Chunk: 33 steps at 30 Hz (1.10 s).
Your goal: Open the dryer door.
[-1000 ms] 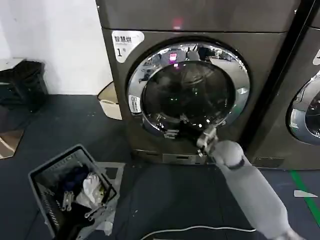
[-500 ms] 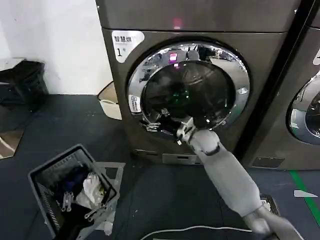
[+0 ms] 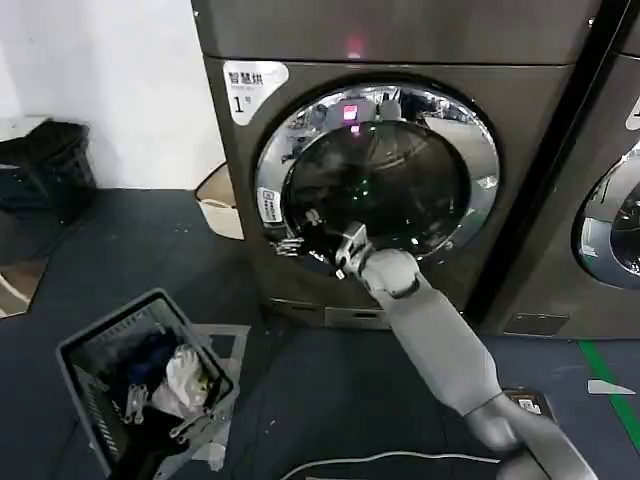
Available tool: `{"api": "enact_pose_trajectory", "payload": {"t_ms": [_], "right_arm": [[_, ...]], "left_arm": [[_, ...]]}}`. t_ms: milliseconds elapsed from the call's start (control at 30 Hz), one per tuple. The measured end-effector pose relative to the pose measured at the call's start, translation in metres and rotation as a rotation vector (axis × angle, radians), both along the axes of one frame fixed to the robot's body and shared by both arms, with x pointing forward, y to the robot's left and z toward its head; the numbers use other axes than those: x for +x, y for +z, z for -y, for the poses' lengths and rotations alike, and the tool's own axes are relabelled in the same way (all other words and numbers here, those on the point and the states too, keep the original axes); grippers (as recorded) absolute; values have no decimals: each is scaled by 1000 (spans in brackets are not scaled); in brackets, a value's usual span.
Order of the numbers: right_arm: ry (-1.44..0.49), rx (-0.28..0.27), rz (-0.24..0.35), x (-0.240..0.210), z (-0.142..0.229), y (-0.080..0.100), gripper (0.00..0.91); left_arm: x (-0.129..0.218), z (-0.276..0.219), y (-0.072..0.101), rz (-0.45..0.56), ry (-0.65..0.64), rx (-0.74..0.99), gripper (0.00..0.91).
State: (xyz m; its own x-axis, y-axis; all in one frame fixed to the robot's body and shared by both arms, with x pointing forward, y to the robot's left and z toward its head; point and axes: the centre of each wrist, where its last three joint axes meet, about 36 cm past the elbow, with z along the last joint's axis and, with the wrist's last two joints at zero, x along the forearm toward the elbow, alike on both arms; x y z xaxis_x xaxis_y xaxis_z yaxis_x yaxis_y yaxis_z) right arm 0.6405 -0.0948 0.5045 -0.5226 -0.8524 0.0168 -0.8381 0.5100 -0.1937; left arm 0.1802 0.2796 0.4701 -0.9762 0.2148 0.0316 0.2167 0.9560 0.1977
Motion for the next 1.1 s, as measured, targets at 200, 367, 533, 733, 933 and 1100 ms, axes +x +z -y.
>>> {"api": "enact_pose_trajectory", "payload": {"t_ms": [200,367,533,733,933,1100], "right_arm": [[28,-4,-3,-4,0,2,907],[64,-5,-20,-11,5,0,907],[108,-14,-34,-21,12,2,907],[203,-22,-31,-38,23,12,907],[275,-34,-21,-53,42,14,907],[362,-38,-32,-64,62,16,907]], "left_arm": [[2,-1,0,-6,13,2,907],[7,-7,-2,-11,22,-3,907],[18,-20,-8,-20,25,-61,907],[40,-42,-11,-7,60,-112,907],[74,-69,-19,41,14,-151,907],[102,-91,-16,61,13,-173,907]]}}
